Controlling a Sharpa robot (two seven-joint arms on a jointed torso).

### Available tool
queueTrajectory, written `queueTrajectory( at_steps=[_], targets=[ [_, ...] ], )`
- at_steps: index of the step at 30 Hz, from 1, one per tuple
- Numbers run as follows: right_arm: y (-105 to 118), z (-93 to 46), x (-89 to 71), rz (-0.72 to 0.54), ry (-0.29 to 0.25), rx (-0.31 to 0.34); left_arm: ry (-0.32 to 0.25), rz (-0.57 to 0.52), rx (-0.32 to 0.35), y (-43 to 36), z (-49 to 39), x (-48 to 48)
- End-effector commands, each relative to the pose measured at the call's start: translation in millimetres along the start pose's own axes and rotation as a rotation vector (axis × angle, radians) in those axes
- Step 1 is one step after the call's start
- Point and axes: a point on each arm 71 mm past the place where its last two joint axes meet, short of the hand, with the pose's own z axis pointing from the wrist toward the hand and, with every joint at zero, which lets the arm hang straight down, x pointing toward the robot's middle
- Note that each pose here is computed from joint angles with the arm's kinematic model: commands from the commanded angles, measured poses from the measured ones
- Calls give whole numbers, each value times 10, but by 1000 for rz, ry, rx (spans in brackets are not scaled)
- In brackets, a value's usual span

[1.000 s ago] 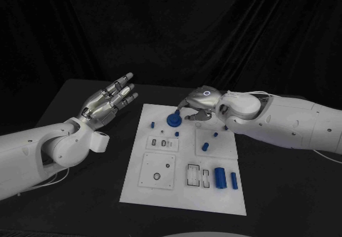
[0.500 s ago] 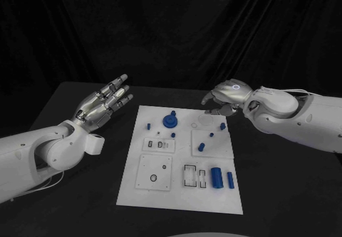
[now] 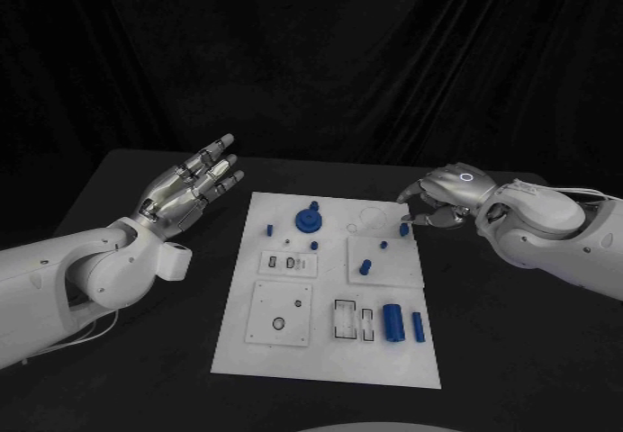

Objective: Assemble the parts on the task board

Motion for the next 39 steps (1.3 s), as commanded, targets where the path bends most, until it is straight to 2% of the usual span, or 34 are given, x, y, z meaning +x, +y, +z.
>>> queueTrajectory(
  at_steps=[1,16,39],
  targets=[
    [-21,-45,13,22,-36,40,11,-7,13,-6,-6,3],
    [-38,-107,141,29,6,55,7,-5,9,-1,-17,-16],
    [-8,-41,299,28,46,48,9,-7,7,-3,-27,-22]
  ],
)
